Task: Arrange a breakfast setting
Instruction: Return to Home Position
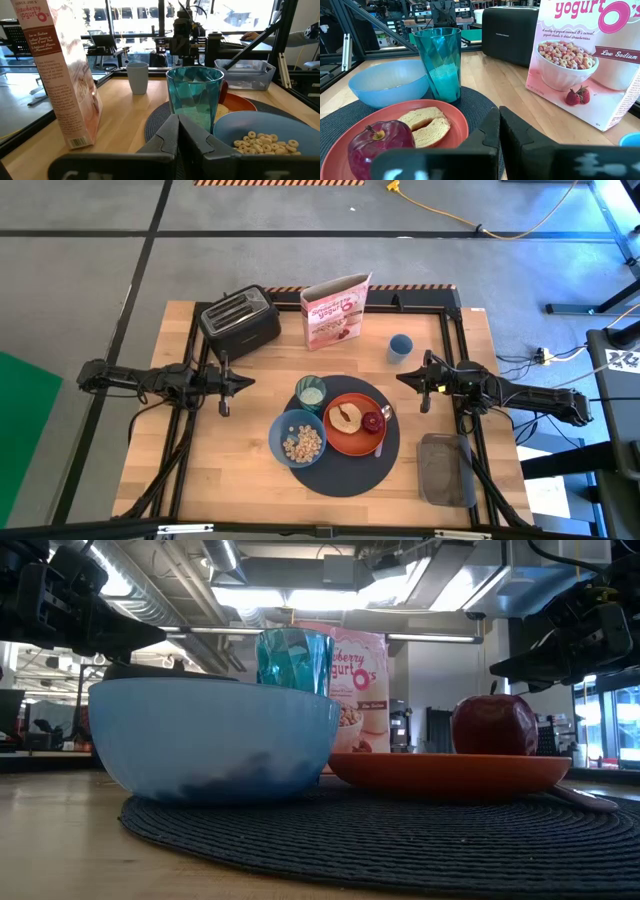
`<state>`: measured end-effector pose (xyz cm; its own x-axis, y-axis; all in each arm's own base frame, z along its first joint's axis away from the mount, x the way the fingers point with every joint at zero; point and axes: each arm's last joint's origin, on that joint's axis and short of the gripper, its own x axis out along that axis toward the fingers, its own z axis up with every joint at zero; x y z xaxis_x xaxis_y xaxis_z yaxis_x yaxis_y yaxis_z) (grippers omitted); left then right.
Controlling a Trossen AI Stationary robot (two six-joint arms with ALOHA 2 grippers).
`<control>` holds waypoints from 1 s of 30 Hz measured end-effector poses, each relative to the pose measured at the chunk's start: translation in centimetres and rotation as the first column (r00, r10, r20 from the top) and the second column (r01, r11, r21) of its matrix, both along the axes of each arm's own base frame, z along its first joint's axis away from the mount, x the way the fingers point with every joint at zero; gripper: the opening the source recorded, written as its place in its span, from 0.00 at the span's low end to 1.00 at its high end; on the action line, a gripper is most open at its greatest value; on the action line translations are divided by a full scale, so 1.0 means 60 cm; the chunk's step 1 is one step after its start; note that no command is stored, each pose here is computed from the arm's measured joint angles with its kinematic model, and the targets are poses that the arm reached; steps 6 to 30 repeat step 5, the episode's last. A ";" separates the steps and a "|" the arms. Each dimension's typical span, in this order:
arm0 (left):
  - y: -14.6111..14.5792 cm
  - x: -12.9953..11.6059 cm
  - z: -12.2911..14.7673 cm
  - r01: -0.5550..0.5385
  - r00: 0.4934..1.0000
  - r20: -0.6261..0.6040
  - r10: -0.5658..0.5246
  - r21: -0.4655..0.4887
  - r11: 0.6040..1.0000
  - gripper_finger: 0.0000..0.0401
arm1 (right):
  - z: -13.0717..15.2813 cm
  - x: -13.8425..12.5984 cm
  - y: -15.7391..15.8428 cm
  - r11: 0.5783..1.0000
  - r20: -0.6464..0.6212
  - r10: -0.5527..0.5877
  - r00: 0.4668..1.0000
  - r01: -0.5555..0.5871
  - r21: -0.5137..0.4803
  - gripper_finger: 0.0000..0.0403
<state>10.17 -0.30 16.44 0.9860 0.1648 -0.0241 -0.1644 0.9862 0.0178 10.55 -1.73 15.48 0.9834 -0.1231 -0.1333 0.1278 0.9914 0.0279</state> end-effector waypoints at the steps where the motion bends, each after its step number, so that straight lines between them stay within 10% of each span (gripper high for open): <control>1: 0.000 0.000 0.000 0.000 1.000 0.000 0.000 0.000 1.000 0.01 | 0.000 0.000 0.000 1.000 0.001 0.000 1.000 0.000 0.000 0.00; 30: 0.000 0.000 0.000 0.000 1.000 0.000 0.000 0.000 1.000 0.01 | 0.000 0.000 0.000 1.000 0.000 0.000 1.000 0.000 0.000 0.00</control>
